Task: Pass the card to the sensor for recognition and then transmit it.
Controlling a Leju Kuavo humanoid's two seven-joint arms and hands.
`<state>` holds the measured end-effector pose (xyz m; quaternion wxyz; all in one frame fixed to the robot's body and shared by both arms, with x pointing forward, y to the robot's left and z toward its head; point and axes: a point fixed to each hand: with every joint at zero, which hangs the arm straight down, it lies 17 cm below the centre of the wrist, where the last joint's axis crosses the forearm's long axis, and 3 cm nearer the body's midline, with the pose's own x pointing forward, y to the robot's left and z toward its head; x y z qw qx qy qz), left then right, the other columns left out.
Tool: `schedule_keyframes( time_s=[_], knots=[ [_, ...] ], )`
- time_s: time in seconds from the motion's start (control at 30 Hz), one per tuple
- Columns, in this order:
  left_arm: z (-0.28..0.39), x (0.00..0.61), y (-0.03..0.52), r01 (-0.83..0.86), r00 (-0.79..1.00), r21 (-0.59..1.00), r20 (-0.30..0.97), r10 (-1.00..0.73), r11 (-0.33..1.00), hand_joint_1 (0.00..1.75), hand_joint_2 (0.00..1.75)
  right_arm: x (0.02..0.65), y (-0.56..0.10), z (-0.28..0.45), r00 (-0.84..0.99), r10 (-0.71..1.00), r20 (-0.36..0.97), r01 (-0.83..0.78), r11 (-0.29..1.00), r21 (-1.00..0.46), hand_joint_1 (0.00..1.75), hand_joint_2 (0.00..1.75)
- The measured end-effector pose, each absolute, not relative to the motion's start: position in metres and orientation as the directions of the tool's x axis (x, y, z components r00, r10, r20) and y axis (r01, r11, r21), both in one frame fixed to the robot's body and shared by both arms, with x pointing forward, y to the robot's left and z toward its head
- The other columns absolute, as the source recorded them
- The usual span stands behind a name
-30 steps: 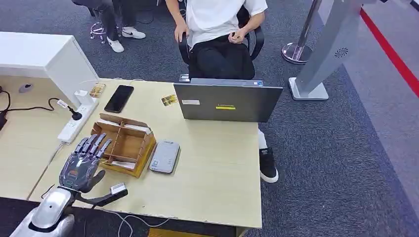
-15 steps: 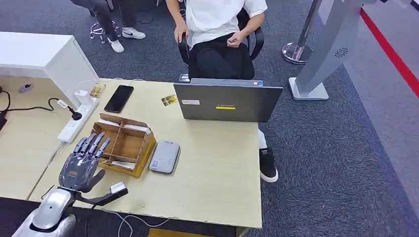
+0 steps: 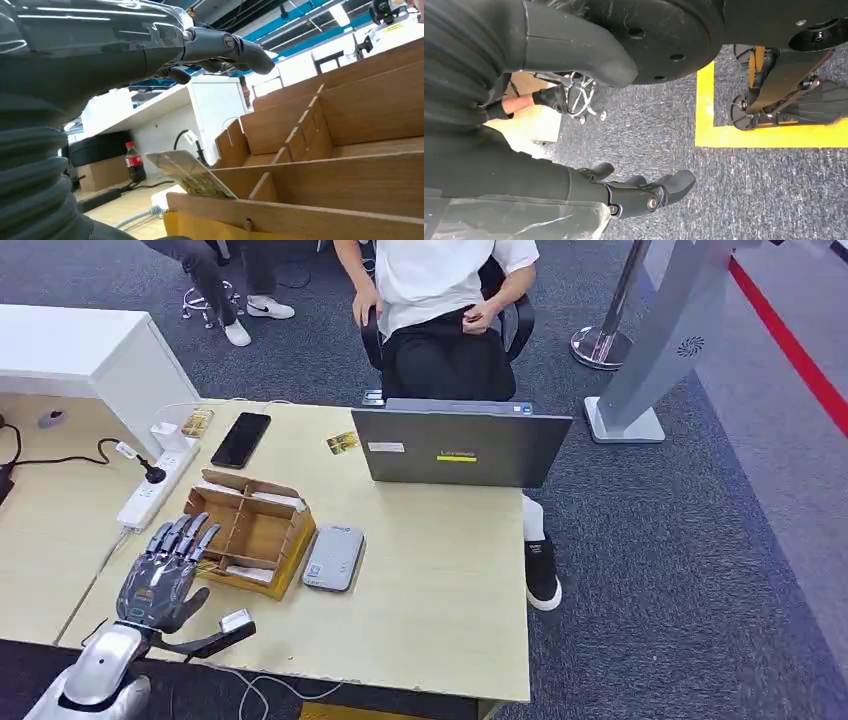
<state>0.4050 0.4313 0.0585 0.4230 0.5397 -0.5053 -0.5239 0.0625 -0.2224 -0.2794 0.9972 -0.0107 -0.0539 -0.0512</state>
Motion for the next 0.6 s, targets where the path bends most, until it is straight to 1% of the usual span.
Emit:
schedule_keyframes(
  time_s=[0.07,0.1,0.13,0.17,0.2,0.43,0.6],
  knots=[
    [0.0582,0.4049,0.432,-0.101,-0.058,0.986,-0.138,-0.989,-0.132,0.0,1.75,0.0625,-0.2224,-0.2794,0.989,-0.101,0.109,0.103,0.995,-0.016,0.0,1.75],
    [0.058,0.4048,0.432,-0.101,-0.058,0.986,-0.138,-0.989,-0.132,0.33,1.75,0.0625,-0.2224,-0.2794,0.989,-0.101,0.109,0.103,0.995,-0.016,0.0,1.75],
    [0.0571,0.4048,0.4325,-0.095,-0.056,0.987,-0.137,-0.989,-0.131,1.55,1.75,0.0625,-0.2224,-0.2793,0.989,-0.101,0.109,0.103,0.995,-0.016,0.0,1.75],
    [0.0562,0.4047,0.433,-0.09,-0.055,0.987,-0.137,-0.989,-0.131,1.69,1.75,0.0625,-0.2224,-0.2793,0.989,-0.102,0.108,0.104,0.994,-0.015,0.0,1.75],
    [0.0549,0.4046,0.4333,-0.083,-0.054,0.988,-0.136,-0.989,-0.131,1.75,1.75,0.0625,-0.2225,-0.2794,0.989,-0.103,0.108,0.105,0.994,-0.016,0.0,1.75],
    [0.0535,0.4044,0.434,-0.077,-0.049,0.989,-0.129,-0.99,-0.125,1.75,1.75,0.0622,-0.2231,-0.2795,0.989,-0.106,0.106,0.109,0.994,-0.018,0.0,1.75],
    [0.0595,0.4056,0.4343,-0.107,-0.036,0.987,-0.126,-0.991,-0.122,1.75,1.75,0.0622,-0.2234,-0.2795,0.989,-0.106,0.107,0.109,0.994,-0.019,0.0,1.75]
  ],
)
